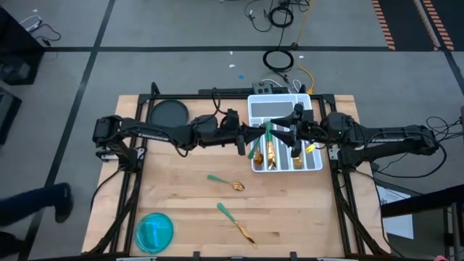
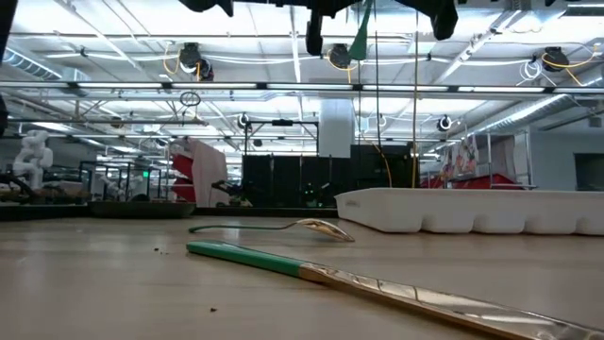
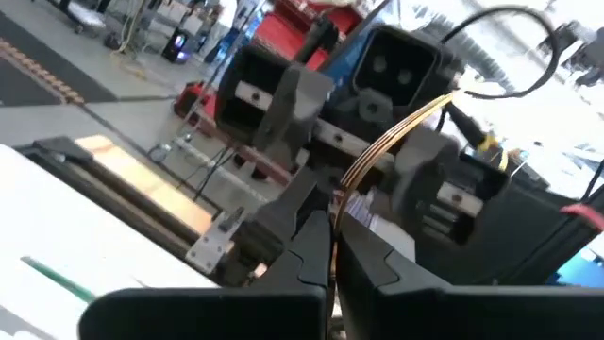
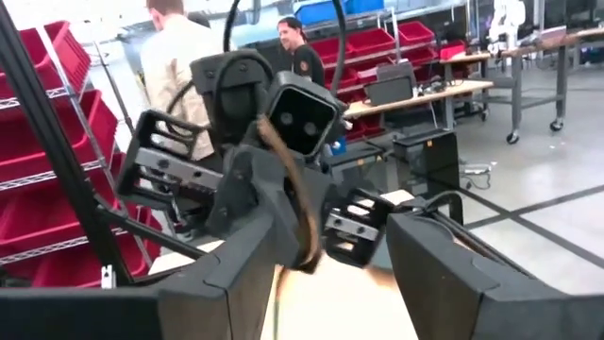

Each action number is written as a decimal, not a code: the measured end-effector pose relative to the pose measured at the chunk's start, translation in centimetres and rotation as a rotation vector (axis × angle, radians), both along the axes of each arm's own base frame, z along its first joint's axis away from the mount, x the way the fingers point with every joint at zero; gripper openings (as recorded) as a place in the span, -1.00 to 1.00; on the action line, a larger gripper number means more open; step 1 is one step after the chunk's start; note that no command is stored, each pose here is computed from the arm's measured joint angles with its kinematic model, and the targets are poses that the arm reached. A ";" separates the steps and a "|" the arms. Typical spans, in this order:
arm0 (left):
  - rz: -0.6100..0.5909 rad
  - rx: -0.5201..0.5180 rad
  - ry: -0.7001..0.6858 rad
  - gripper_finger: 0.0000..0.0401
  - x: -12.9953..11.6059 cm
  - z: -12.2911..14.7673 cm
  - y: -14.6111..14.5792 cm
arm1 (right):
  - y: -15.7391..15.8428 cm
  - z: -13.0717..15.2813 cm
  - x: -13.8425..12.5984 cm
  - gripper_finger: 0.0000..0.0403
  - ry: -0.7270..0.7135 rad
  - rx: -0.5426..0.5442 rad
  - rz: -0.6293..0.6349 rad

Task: Sort silverware
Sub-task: Put the green fork on the silverware tray with the other green forks

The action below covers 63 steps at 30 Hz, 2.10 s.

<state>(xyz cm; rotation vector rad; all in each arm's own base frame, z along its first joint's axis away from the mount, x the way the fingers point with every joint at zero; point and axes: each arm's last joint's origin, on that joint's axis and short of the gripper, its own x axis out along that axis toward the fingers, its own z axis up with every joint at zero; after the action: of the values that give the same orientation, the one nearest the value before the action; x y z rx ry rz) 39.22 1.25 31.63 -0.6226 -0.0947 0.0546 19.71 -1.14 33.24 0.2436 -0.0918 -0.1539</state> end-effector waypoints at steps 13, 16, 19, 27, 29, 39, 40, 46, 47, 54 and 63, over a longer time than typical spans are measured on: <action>-0.030 -0.049 -0.040 -0.97 1.0 -1.1 -0.1 | 0.0 -0.1 0.6 -0.02 -0.010 -0.026 0.021; -0.030 -0.049 -0.033 -0.97 1.1 -1.2 -0.1 | 0.0 -0.5 1.1 -0.06 0.013 -0.022 0.024; -0.032 -0.050 -0.032 -0.97 1.1 -1.3 -0.2 | 0.0 -0.7 1.5 -0.17 0.012 -0.023 0.024; -0.030 -0.049 -0.026 -0.97 1.1 -1.4 -0.2 | 0.0 -0.5 1.8 -0.89 -0.004 -0.062 0.019; -0.029 -0.051 -0.028 -0.94 1.1 -1.3 -0.2 | 0.0 -0.3 1.8 -0.96 0.003 -0.078 0.013; 0.024 -0.083 -0.018 -0.90 1.1 -1.5 0.5 | -0.5 0.5 1.4 -1.00 0.197 -0.233 -0.182; 0.023 -0.094 -0.019 -0.90 1.1 -1.5 0.5 | -0.5 0.6 1.4 -1.00 0.202 -0.255 -0.184; 0.019 -0.102 -0.004 -0.89 1.1 -1.6 1.2 | -0.7 1.4 1.3 -1.00 0.207 -0.288 -0.206; 0.000 -0.100 -0.004 -0.89 1.0 -1.6 1.4 | -0.7 1.4 1.3 -1.00 0.204 -0.287 -0.204; -0.219 -0.081 -0.005 -0.78 0.8 -1.5 2.7 | -0.7 1.6 1.2 -1.00 0.196 -0.272 -0.191; -0.347 -0.123 0.089 -0.03 0.3 -2.0 4.1 | -0.7 1.1 1.0 -1.00 0.254 -0.264 -0.205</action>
<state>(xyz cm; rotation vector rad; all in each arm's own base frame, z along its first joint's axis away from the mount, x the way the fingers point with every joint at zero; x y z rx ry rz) 39.52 5.34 29.67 -0.7515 0.1042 -0.2486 20.76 -1.87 34.36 -0.0511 0.1154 -0.3724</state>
